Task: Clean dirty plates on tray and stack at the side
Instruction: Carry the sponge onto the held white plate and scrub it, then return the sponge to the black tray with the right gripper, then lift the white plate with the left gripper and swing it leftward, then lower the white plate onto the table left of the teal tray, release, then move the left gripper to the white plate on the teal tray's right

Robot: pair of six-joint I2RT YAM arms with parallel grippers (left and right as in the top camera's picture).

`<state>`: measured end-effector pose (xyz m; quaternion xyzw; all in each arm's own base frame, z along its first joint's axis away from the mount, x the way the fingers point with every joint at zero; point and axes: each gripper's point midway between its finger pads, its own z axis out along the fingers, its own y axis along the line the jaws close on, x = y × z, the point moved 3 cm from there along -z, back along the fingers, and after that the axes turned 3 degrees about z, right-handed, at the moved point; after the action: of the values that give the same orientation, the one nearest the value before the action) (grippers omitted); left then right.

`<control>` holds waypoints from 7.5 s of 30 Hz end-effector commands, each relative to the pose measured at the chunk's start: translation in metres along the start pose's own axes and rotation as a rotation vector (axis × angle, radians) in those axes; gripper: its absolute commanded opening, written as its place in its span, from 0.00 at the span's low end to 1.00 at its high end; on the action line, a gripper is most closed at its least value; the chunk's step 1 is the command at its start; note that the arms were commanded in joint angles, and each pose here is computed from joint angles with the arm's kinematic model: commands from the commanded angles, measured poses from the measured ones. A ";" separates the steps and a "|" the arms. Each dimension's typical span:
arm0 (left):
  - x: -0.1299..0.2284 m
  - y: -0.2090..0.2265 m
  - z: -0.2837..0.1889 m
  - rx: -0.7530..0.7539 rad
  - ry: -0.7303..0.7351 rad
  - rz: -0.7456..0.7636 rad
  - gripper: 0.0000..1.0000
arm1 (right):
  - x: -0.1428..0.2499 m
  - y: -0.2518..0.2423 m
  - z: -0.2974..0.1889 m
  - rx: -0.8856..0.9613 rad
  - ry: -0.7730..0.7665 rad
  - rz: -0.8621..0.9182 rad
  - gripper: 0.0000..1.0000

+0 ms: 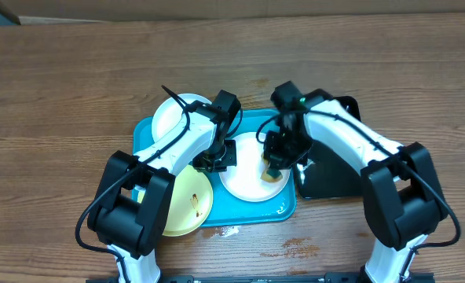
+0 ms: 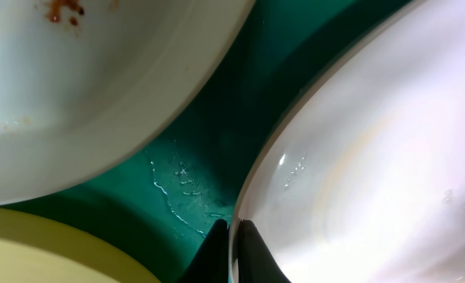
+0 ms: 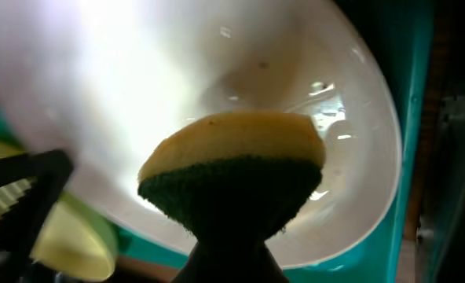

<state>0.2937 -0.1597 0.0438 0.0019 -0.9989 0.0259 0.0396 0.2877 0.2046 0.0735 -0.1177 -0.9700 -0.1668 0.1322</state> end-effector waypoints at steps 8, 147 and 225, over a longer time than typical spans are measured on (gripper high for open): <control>0.001 0.002 0.004 -0.014 0.012 -0.002 0.04 | -0.050 -0.052 -0.108 0.086 -0.258 -0.028 0.04; -0.074 -0.177 -0.235 -0.012 -0.981 0.451 0.04 | -0.096 -0.210 -0.148 -0.104 -0.456 0.254 1.00; -0.143 0.161 -0.098 0.007 -0.109 -0.053 0.48 | -0.063 -0.082 -0.096 -0.038 -0.322 -0.157 1.00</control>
<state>0.4471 -0.0051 0.1217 0.0228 -0.9949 0.0961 -0.0209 0.3454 0.0850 0.1126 -0.0714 -0.9818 -0.1731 -0.0315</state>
